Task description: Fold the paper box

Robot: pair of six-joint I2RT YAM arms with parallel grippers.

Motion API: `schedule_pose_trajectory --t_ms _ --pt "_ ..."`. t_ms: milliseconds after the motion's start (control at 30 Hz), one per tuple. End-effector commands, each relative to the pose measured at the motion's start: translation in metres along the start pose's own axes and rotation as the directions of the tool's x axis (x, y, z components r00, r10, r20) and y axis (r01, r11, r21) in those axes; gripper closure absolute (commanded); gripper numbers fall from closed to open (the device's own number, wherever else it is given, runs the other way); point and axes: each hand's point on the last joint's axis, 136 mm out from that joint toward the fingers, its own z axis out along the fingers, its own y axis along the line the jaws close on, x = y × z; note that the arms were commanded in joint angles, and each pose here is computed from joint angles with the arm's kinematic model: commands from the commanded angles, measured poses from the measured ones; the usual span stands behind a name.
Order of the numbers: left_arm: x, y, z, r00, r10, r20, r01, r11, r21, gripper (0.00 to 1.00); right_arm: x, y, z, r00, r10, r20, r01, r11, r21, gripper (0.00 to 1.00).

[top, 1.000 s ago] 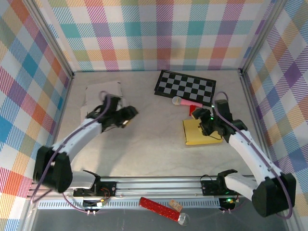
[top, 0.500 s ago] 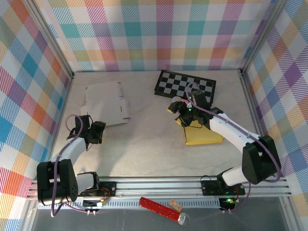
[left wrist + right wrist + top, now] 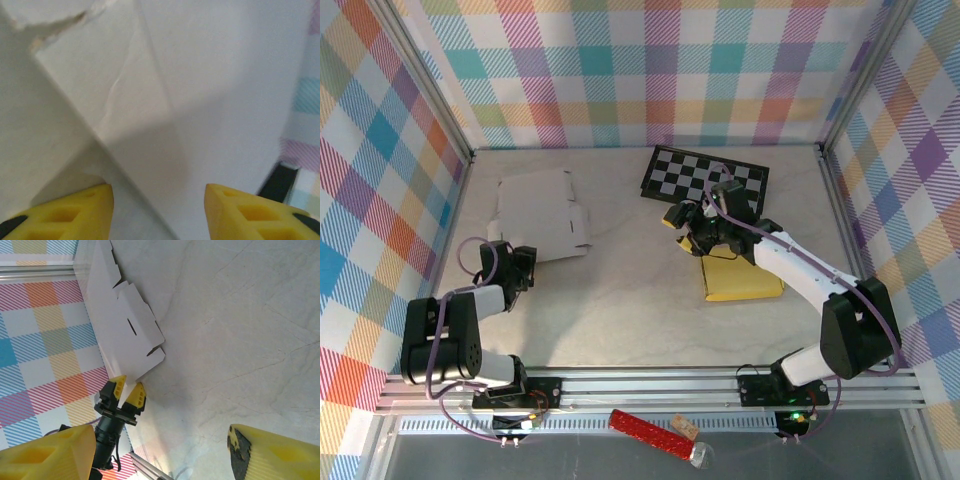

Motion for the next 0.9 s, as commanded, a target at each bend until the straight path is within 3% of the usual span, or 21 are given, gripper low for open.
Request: schedule_pose_trajectory --t_ms 0,233,400,567,700,767,800,867 --pt "-0.012 -0.015 0.004 0.999 -0.01 0.052 0.005 0.996 0.089 0.54 0.0 0.009 -0.003 1.0 -0.032 -0.001 0.032 0.999 -0.029 0.29" --pt "-0.018 -0.036 0.003 0.997 0.007 0.075 -0.018 0.989 0.149 0.8 0.0 0.005 -0.003 1.0 -0.02 0.004 0.02 0.999 -0.027 0.31" --pt "-0.026 -0.054 -0.008 0.993 0.008 0.114 -0.029 0.982 0.184 1.0 0.001 0.009 0.0 1.0 -0.02 0.007 0.02 0.999 -0.045 0.37" --pt "-0.025 -0.089 -0.019 0.993 0.009 0.116 -0.039 0.963 0.266 1.0 0.008 0.019 0.009 1.0 0.002 0.019 0.0 0.995 -0.102 0.43" --pt "-0.02 -0.097 -0.029 0.992 0.031 0.125 -0.06 0.969 0.239 1.0 0.021 0.024 0.025 1.0 0.017 -0.003 -0.017 0.993 -0.117 0.43" --pt "-0.018 -0.077 -0.03 0.993 0.017 0.116 -0.034 0.989 0.145 0.74 0.025 0.021 0.03 0.999 0.043 -0.015 -0.045 0.992 -0.115 0.42" --pt "-0.017 -0.07 -0.029 0.994 0.002 0.114 -0.017 0.991 0.131 0.66 0.025 0.021 0.031 0.999 0.049 -0.013 -0.05 0.991 -0.124 0.41" --pt "-0.018 -0.053 -0.021 0.995 -0.05 0.081 0.039 0.989 0.142 0.6 0.025 0.022 0.03 0.999 0.047 -0.009 -0.047 0.99 -0.13 0.4"
